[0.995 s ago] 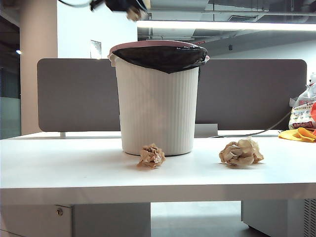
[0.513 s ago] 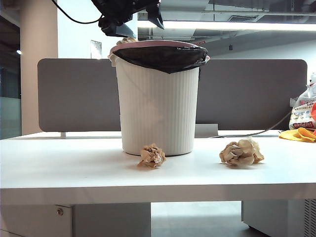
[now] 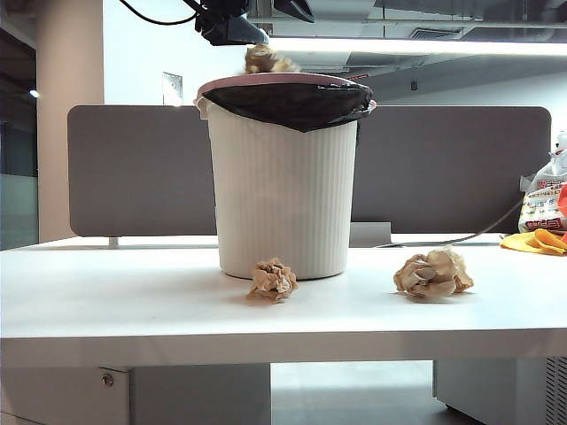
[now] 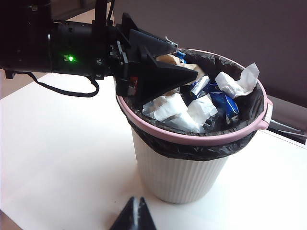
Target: Pick up all the trash on the table and put it in the trash can.
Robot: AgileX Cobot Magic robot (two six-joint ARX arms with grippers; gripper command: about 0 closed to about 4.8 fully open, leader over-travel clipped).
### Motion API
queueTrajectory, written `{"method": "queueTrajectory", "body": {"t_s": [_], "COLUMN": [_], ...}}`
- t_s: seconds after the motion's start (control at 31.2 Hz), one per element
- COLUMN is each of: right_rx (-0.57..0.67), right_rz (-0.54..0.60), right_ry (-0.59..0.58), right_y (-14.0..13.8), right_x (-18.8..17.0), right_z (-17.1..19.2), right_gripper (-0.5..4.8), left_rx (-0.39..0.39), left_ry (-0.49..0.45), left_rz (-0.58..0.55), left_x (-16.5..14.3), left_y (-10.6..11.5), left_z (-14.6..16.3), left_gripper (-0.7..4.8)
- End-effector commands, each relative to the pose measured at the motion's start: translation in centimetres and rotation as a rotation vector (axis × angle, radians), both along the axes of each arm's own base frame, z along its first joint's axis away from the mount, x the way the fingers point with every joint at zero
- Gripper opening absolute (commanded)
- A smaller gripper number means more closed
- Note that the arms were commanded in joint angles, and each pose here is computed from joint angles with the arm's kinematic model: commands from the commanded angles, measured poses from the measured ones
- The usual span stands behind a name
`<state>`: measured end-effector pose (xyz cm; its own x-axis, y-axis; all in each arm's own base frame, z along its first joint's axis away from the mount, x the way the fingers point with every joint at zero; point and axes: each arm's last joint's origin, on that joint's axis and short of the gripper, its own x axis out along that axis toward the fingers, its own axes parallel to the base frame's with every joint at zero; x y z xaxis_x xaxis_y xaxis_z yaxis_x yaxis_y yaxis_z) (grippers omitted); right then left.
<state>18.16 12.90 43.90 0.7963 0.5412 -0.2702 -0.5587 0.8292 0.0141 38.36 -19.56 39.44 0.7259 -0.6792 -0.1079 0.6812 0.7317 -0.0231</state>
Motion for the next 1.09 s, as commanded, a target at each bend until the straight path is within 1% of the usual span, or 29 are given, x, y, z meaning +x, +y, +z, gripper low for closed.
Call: {"method": "queueTrajectory", "body": {"t_s": [0.03, 0.1, 0.13, 0.19, 0.22, 0.32, 0.48, 0.51, 0.55, 0.64, 0.71, 0.74, 0.77, 0.87, 0.9, 0.93, 0.96, 0.99, 1.03, 1.09], "right_rx": [0.015, 0.015, 0.015, 0.019, 0.020, 0.018, 0.019, 0.021, 0.023, 0.031, 0.035, 0.036, 0.037, 0.039, 0.039, 0.039, 0.039, 0.039, 0.039, 0.039], "right_rz": [0.028, 0.030, 0.030, 0.045, 0.051, 0.051, 0.052, 0.051, 0.054, 0.068, 0.080, 0.086, 0.092, 0.110, 0.112, 0.113, 0.112, 0.112, 0.112, 0.113], "right_ry": [-0.013, -0.012, -0.012, -0.010, -0.009, -0.007, -0.007, -0.011, -0.013, -0.019, -0.018, -0.017, -0.016, -0.010, -0.010, -0.009, -0.009, -0.009, -0.009, -0.009], "right_y": [0.0, 0.0, 0.0, 0.0, 0.1, 0.1, -0.2, -0.4, -0.4, -0.5, -0.6, -0.6, -0.6, -0.5, -0.5, -0.5, -0.5, -0.5, -0.5, -0.5], "right_x": [-0.2, -0.2, -0.2, -0.2, -0.2, -0.2, -0.6, -0.8, -0.9, -1.1, -1.2, -1.2, -1.2, -1.3, -1.3, -1.3, -1.3, -1.3, -1.3, -1.3], "right_z": [0.3, 0.3, 0.3, 0.3, 0.3, 0.3, 0.4, 0.5, 0.6, 0.8, 0.8, 0.8, 0.8, 0.8, 0.8, 0.8, 0.8, 0.7, 0.7, 0.7], "right_gripper": [-0.08, -0.08, -0.08, -0.08, -0.08, -0.08, -0.08, -0.08, -0.08, -0.08, -0.08, -0.08, -0.08, -0.08, -0.08, -0.08, -0.08, -0.08, -0.08, -0.08], "left_rx": [-0.002, 0.044, 0.067, 0.104, 0.116, 0.130, 0.186, 0.194, 0.204, 0.217, 0.223, 0.225, 0.226, 0.225, 0.225, 0.222, 0.218, 0.212, 0.209, 0.205], "left_ry": [-0.158, -0.269, -0.307, -0.347, -0.351, -0.315, -0.207, -0.191, -0.170, -0.149, -0.145, -0.143, -0.143, -0.144, -0.146, -0.151, -0.159, -0.171, -0.183, -0.201], "left_rz": [0.004, -0.009, -0.013, -0.018, -0.028, -0.042, -0.036, -0.038, -0.039, -0.031, -0.012, -0.005, -0.005, -0.005, -0.002, -0.001, 0.001, 0.005, 0.021, 0.065], "left_x": [-1.2, -1.7, -1.8, -1.8, -1.8, -1.8, -1.4, -1.4, -1.3, -1.0, -0.8, -0.7, -0.7, -0.7, -0.7, -0.7, -0.7, -0.6, -0.6, -0.5], "left_y": [0.1, -0.2, -0.3, -0.3, -0.3, -0.4, -0.5, -0.5, -0.5, -0.6, -0.7, -0.7, -0.7, -0.7, -0.7, -0.7, -0.7, -0.7, -0.7, -0.6], "left_z": [2.4, 3.2, 3.4, 3.4, 3.3, 3.0, 1.4, 1.2, 0.8, 0.3, 0.1, 0.0, -0.1, -0.1, 0.0, 0.0, 0.1, 0.2, 0.4, 0.6], "left_gripper": [4.79, 4.79, 4.79, 4.79, 4.79, 4.79, 4.79, 4.25, 3.45, 1.94, 1.08, 0.74, 0.73, 0.94, 1.32, 2.06, 3.07, 4.50, 4.79, 4.79]}}
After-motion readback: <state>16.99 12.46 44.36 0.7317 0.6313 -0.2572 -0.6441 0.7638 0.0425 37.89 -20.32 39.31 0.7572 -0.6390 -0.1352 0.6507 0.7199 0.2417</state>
